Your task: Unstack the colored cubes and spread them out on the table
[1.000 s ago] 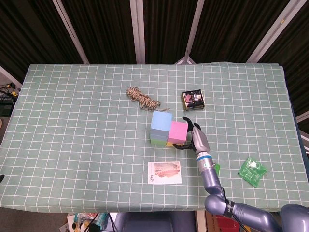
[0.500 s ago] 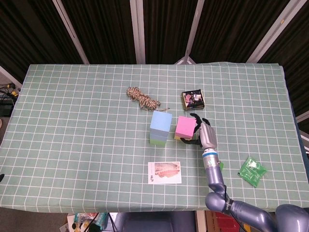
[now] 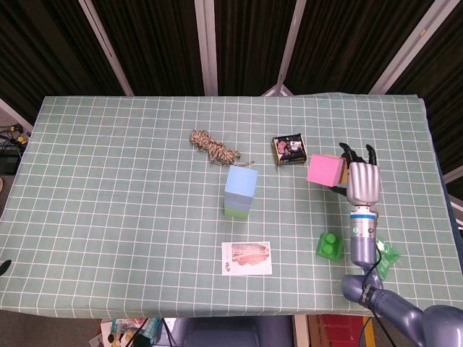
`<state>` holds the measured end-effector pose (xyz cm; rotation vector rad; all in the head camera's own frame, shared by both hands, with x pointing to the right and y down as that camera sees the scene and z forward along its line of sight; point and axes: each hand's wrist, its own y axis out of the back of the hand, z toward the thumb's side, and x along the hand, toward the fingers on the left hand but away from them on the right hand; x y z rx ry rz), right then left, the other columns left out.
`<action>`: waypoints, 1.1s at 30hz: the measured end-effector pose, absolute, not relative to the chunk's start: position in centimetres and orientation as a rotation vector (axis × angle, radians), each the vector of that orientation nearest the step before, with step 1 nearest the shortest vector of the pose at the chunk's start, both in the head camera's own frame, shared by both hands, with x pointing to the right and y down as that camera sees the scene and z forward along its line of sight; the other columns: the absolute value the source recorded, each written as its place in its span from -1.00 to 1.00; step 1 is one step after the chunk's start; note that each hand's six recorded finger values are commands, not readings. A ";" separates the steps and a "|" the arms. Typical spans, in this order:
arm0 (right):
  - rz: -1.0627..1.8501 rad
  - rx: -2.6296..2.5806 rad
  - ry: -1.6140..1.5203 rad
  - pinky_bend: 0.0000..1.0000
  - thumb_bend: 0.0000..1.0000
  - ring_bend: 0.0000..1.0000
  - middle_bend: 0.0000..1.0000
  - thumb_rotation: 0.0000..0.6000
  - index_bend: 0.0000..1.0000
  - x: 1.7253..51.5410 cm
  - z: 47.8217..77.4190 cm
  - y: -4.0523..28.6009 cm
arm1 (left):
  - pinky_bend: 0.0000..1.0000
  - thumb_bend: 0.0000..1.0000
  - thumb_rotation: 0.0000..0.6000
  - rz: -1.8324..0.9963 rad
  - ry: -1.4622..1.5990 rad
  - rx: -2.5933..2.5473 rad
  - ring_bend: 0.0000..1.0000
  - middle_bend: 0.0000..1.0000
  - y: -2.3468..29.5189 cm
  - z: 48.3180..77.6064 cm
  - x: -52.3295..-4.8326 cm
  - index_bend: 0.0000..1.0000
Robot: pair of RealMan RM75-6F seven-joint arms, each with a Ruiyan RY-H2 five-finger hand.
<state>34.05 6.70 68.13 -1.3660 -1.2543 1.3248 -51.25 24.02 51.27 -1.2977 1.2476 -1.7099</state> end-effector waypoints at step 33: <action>1.377 -1.608 -1.784 -0.67 -0.74 0.04 0.01 1.00 -0.51 38.0 70.6 5.9 | -1.00 -0.66 1.00 -1.700 1.256 -1.290 -1.00 -0.86 24.2 50.9 -51.2 -0.52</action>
